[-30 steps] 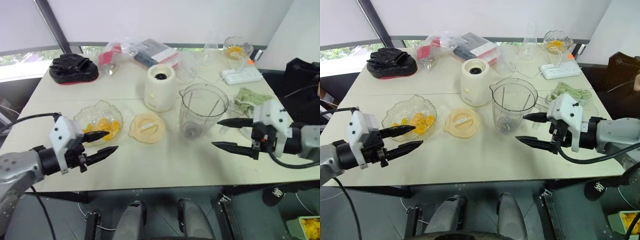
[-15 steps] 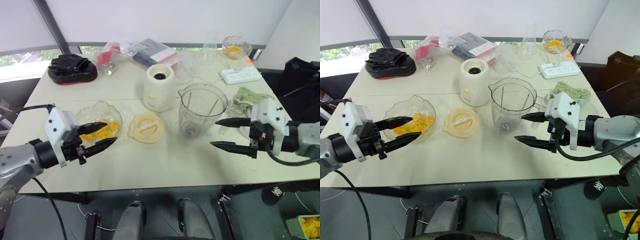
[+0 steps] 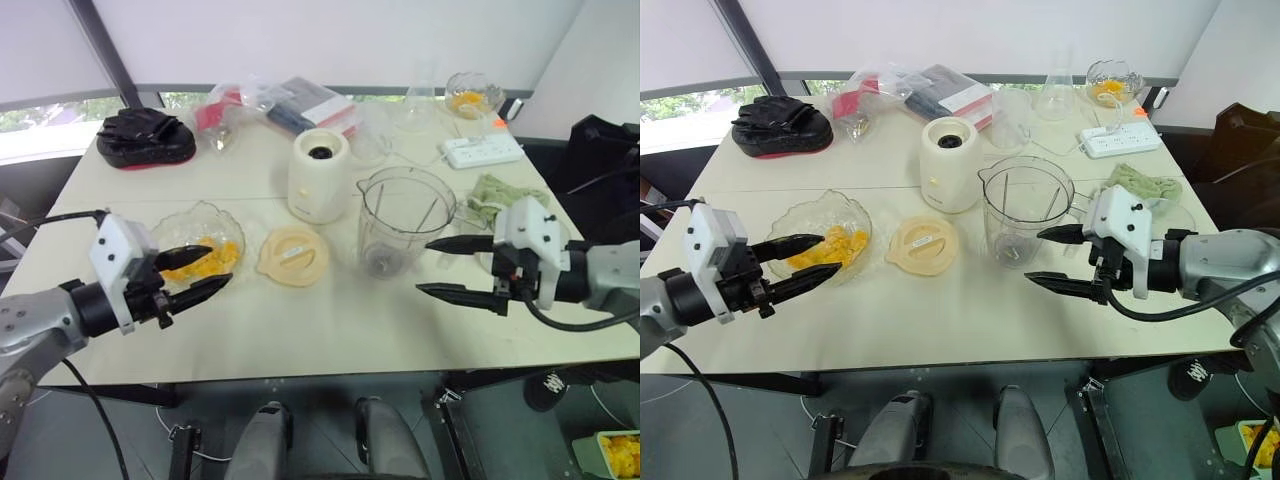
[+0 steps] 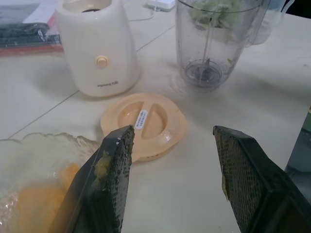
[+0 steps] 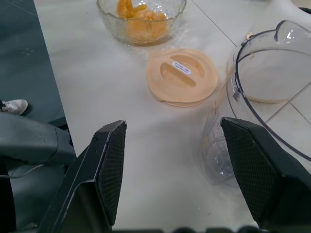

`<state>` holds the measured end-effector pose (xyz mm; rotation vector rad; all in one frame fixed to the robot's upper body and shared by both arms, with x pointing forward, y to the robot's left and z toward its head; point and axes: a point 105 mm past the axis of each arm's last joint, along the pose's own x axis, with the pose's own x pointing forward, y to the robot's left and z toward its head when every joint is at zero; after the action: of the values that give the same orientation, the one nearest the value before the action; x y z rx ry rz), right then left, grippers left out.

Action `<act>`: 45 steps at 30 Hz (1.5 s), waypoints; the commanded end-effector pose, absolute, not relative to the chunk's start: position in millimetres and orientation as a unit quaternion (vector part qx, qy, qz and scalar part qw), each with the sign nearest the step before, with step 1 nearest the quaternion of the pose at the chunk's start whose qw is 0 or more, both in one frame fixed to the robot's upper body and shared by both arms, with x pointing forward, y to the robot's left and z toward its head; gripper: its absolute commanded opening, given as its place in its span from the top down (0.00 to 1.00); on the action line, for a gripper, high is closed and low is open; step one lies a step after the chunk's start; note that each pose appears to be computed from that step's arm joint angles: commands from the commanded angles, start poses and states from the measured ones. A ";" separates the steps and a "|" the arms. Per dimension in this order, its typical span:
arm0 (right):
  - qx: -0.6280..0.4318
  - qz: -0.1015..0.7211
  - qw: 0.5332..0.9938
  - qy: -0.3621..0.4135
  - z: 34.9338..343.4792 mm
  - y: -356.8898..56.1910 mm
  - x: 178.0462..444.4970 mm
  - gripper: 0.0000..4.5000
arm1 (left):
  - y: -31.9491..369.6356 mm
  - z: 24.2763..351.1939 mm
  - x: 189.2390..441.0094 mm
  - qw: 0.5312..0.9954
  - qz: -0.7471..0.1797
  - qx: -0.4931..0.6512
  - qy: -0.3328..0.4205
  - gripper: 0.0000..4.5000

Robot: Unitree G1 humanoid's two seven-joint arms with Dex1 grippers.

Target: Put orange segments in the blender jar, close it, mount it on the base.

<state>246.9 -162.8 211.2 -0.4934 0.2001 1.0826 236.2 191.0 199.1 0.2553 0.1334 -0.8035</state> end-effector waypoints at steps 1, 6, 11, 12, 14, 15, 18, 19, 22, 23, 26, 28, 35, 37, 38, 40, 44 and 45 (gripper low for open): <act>-0.237 0.508 0.825 0.070 219.1 -159.6 247.4 0.28 | 190.2 206.1 237.2 0.909 -0.391 0.135 0.057 0.39; -0.230 0.509 0.827 0.059 218.5 -152.8 248.1 0.28 | 204.7 213.4 248.5 0.902 -0.397 0.155 0.076 0.39; -0.216 0.507 0.833 0.044 215.5 -142.3 248.0 0.28 | 250.9 211.8 277.3 0.895 -0.381 0.184 0.144 0.39; -0.213 0.506 0.835 0.041 214.8 -139.9 247.3 0.28 | 259.3 209.3 282.6 0.892 -0.380 0.186 0.161 0.39; -0.204 0.502 0.839 0.036 212.2 -136.2 244.7 0.28 | 276.9 201.1 300.7 0.892 -0.363 0.183 0.196 0.39; -0.202 0.500 0.842 0.034 210.9 -134.7 243.8 0.28 | 282.4 197.8 307.7 0.890 -0.363 0.184 0.207 0.39; -0.193 0.495 0.847 0.032 207.8 -131.1 241.6 0.28 | 290.9 188.1 328.6 0.882 -0.364 0.196 0.228 0.39; -0.190 0.494 0.848 0.032 206.7 -129.9 240.5 0.28 | 292.4 184.7 336.0 0.879 -0.364 0.201 0.235 0.39; -0.183 0.495 0.849 0.033 203.2 -125.5 238.6 0.28 | 290.4 171.9 361.7 0.868 -0.360 0.219 0.264 0.39; -0.182 0.497 0.848 0.034 202.9 -124.6 238.4 0.28 | 289.6 166.2 365.8 0.858 -0.363 0.234 0.280 0.39; -0.185 0.502 0.844 0.039 202.4 -124.3 239.0 0.28 | 292.3 154.0 376.0 0.839 -0.353 0.268 0.316 0.39; -0.190 0.507 0.839 0.045 201.6 -125.3 239.9 0.28 | 291.8 148.7 381.5 0.832 -0.345 0.274 0.338 0.39; -0.199 0.527 0.825 0.053 203.1 -124.5 243.1 0.28 | 293.1 140.9 396.1 0.823 -0.300 0.307 0.372 0.39; -0.199 0.530 0.822 0.054 203.6 -124.6 244.0 0.28 | 288.9 138.1 399.6 0.824 -0.296 0.308 0.372 0.39; -0.200 0.531 0.822 0.054 203.7 -124.7 244.6 0.28 | 286.9 136.5 400.7 0.823 -0.296 0.310 0.372 0.39; -0.202 0.531 0.821 0.054 203.8 -125.3 246.2 0.28 | 282.9 133.1 403.0 0.822 -0.295 0.312 0.373 0.39; -0.205 0.530 0.821 0.050 205.2 -125.9 247.0 0.28 | 270.9 126.2 408.0 0.823 -0.297 0.308 0.372 0.39; -0.205 0.530 0.821 0.051 205.1 -126.1 246.6 0.28 | 268.1 125.3 409.1 0.825 -0.298 0.306 0.371 0.39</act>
<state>247.2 -126.8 195.9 -0.4007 0.1507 1.1294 403.0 269.1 111.9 0.6549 0.8326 -0.6563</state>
